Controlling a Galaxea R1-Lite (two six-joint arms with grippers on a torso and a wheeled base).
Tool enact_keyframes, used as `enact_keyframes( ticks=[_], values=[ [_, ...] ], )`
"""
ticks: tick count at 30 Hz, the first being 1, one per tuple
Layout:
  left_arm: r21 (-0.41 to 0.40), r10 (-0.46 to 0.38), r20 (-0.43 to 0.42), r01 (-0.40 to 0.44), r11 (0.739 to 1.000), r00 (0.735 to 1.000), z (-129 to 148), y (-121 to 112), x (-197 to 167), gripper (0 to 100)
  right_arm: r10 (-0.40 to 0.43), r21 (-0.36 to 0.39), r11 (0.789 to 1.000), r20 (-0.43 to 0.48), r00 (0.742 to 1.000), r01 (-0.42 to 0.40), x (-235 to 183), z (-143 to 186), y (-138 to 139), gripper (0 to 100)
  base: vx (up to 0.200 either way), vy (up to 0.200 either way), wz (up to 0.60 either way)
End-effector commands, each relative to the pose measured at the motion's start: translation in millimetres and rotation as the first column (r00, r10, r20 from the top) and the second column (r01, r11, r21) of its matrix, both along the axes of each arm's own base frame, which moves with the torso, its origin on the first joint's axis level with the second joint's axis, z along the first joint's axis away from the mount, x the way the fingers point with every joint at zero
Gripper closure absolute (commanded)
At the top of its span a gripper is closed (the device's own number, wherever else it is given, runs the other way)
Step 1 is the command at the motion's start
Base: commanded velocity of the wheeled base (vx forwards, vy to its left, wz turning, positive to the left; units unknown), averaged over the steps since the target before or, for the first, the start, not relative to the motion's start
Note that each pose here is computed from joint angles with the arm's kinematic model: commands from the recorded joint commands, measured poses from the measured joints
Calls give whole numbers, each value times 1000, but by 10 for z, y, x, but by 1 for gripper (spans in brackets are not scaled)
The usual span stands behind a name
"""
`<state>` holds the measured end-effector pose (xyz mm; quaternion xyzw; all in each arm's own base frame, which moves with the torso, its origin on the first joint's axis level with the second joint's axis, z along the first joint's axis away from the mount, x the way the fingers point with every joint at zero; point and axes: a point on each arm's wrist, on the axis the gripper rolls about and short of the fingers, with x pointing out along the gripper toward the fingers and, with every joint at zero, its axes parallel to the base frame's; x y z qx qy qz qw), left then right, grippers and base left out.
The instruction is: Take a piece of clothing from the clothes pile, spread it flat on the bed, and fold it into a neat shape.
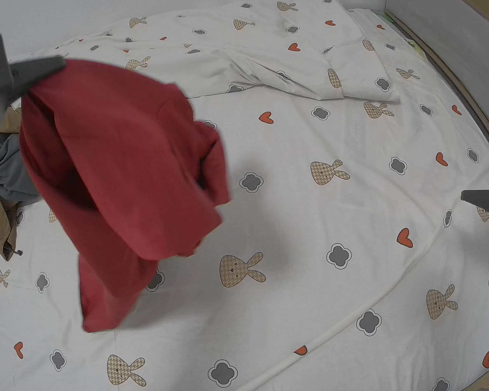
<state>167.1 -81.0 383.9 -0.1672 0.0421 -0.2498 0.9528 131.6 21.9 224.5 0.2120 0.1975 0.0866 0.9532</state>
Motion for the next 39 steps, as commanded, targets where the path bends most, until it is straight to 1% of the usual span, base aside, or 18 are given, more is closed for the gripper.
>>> enact_keyframes(
  ticks=[1,3,5,6,10,11,12,13,14,15,16,18,22,28,33,34,36,39],
  values=[
    [-127,-182,29,184,975,983,281,-37,-295,100,34,-1,999,-11,999,-34,-7,-30,44,0,0,0,0],
    [-136,-212,-6,209,968,977,216,-43,-289,100,46,-2,999,-13,999,-46,-11,-34,60,0,0,0,0],
    [-131,-211,-36,204,970,977,128,-56,-253,100,54,-2,999,-14,998,-54,-14,-36,70,0,0,0,0],
    [-121,-201,-68,192,974,977,31,-63,-214,100,65,-2,998,-16,998,-65,-18,-37,84,0,0,0,0],
    [-91,-163,-157,150,984,974,-209,-50,-105,100,85,-5,996,-32,996,-85,-4,-61,116,0,0,0,0],
    [-89,-161,-163,148,985,973,-227,-50,-105,100,86,-5,996,-32,996,-86,-4,-61,118,0,0,0,0],
    [-67,-158,-208,147,987,965,-364,-65,-75,100,101,-6,995,-38,994,-102,-8,-82,139,0,0,0,0],
    [-67,-158,-208,147,987,965,-364,-65,-75,100,101,-6,995,-38,994,-102,-8,-82,139,0,0,0,0],
    [-52,-151,-252,143,988,956,-494,-79,-47,100,116,-7,993,-48,992,-117,-14,-114,159,0,0,0,0],
    [-52,-151,-252,143,988,956,-494,-79,-47,100,116,-7,993,-48,992,-117,-14,-114,159,0,0,0,0],
    [-32,-145,-307,142,989,941,-662,-97,-13,100,148,-10,989,-55,987,-149,-29,-134,206,0,0,0,0],
    [-27,-144,-326,143,989,935,-714,-106,4,100,176,-11,984,-67,982,-177,-25,-155,249,0,0,0,0],
    [-26,-145,-338,144,989,930,-729,-126,34,100,207,-15,978,-93,974,-210,-10,-202,304,0,0,0,0],
    [-32,-181,-310,180,983,933,-620,-210,50,100,221,-20,974,-134,966,-226,33,-276,344,0,0,0,0],
    [-38,-206,-278,203,978,938,-508,-261,47,100,244,-21,968,-174,954,-251,73,-344,403,0,0,0,0],
    [-35,-206,-265,204,978,942,-482,-252,32,100,264,-23,962,-195,945,-273,83,-385,446,0,0,0,0],
    [-32,-206,-261,205,978,943,-485,-238,8,100,284,-25,955,-210,936,-295,85,-413,487,0,0,0,0],
    [-28,-203,-271,203,979,941,-532,-218,-19,100,306,-13,949,-206,930,-315,75,-393,530,0,0,0,0]
  ],
)
